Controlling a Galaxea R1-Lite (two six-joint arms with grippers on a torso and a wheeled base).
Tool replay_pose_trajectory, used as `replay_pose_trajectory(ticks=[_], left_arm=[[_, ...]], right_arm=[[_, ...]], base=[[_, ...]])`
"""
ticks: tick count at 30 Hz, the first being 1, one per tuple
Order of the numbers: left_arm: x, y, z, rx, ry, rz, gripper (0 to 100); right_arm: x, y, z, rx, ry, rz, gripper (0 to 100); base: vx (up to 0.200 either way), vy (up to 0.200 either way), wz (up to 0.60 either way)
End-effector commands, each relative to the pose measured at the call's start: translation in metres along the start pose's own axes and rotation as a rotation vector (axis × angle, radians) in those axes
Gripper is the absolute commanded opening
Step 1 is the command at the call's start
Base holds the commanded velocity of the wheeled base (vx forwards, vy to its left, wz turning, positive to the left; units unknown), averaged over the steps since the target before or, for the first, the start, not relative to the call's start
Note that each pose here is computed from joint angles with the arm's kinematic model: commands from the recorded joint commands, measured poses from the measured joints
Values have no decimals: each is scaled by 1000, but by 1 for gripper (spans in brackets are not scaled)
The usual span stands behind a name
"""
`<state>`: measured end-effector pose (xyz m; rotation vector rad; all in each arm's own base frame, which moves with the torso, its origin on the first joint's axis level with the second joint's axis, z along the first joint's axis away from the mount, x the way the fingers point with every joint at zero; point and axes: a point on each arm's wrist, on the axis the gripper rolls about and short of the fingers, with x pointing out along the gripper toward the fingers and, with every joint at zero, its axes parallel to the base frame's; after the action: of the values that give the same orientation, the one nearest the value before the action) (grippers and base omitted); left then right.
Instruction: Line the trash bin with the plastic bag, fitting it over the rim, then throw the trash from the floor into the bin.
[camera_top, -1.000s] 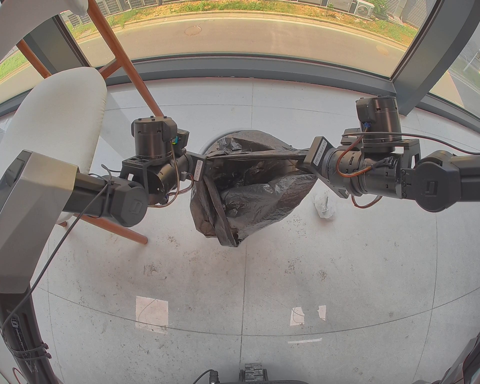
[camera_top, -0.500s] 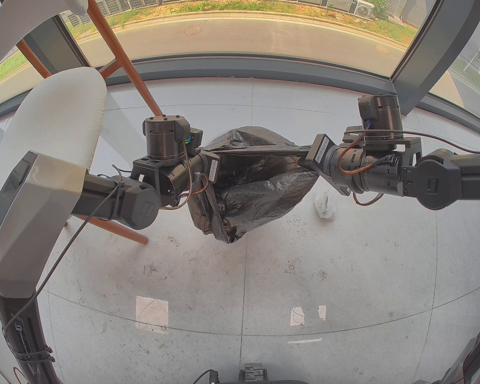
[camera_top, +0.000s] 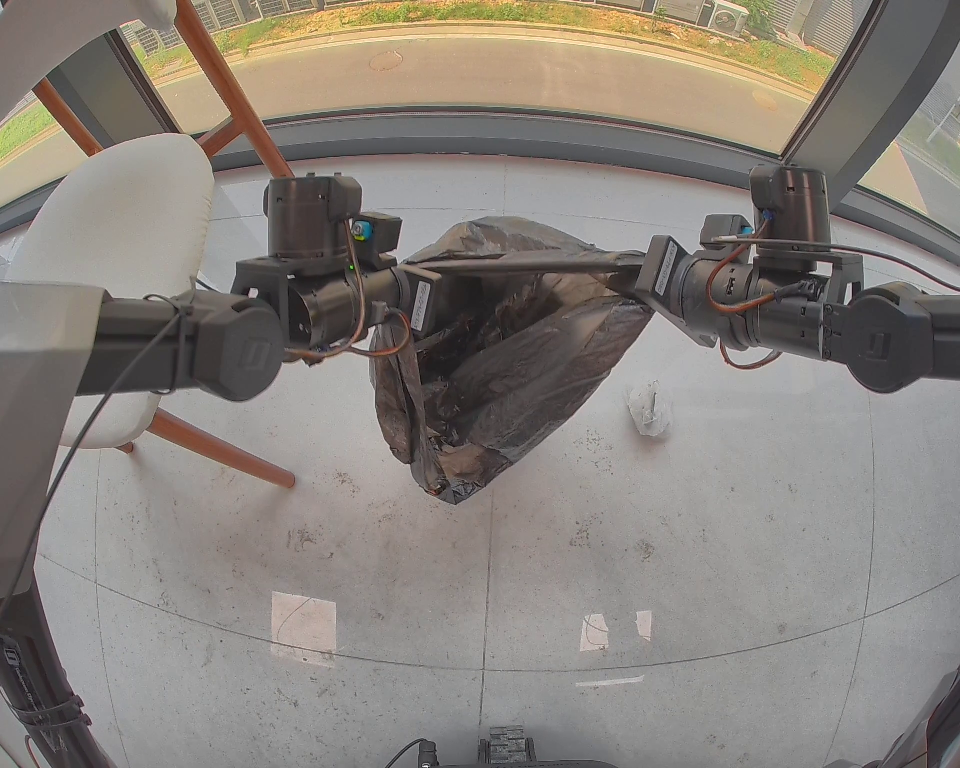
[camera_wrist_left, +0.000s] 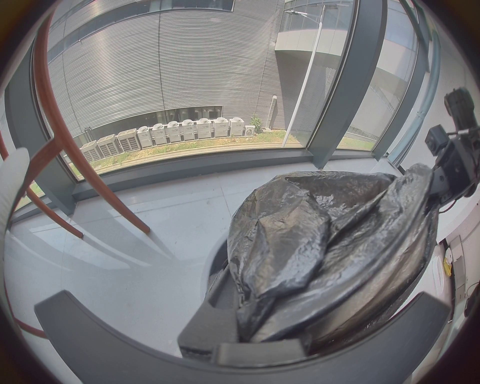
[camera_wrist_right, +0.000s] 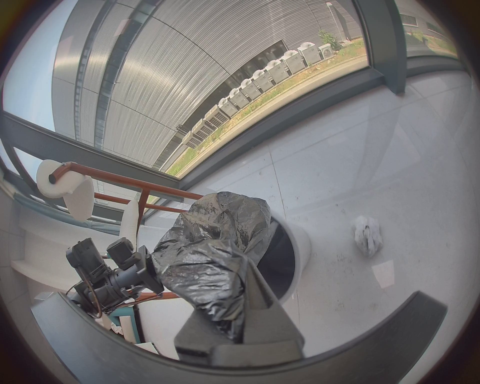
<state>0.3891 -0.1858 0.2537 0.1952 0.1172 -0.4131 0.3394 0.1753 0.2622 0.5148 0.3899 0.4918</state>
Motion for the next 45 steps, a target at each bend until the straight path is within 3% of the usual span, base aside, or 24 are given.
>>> replay_pose_trajectory(ticks=[1,12,17,22,26,31,32,41,45], left_arm=[[-10,11,31,-4,-64,-5,0],[15,20,23,-37,-92,2,0],[18,15,17,-97,-64,-12,0],[19,13,8,-117,-14,-18,0],[20,15,14,-119,-48,-15,0],[32,12,2,-122,-46,-17,0],[32,12,2,-122,-51,-16,0],[34,13,0,-113,-50,-10,0],[33,13,6,-117,-69,-12,0]], right_arm=[[18,-4,13,-19,-39,18,0],[47,-26,17,-59,-104,11,0],[43,-46,26,-113,-116,-42,0],[43,-57,28,-106,-118,-68,0],[47,-60,25,-105,-115,-69,0],[48,-57,24,-110,-114,-63,0],[49,-58,25,-111,-117,-65,100],[47,-66,17,-120,-85,-90,100],[27,-67,4,-173,-26,-101,100]], base=[[0,0,0],[0,0,0],[0,0,0],[0,0,0],[0,0,0],[0,0,0],[0,0,0],[0,0,0],[0,0,0]])
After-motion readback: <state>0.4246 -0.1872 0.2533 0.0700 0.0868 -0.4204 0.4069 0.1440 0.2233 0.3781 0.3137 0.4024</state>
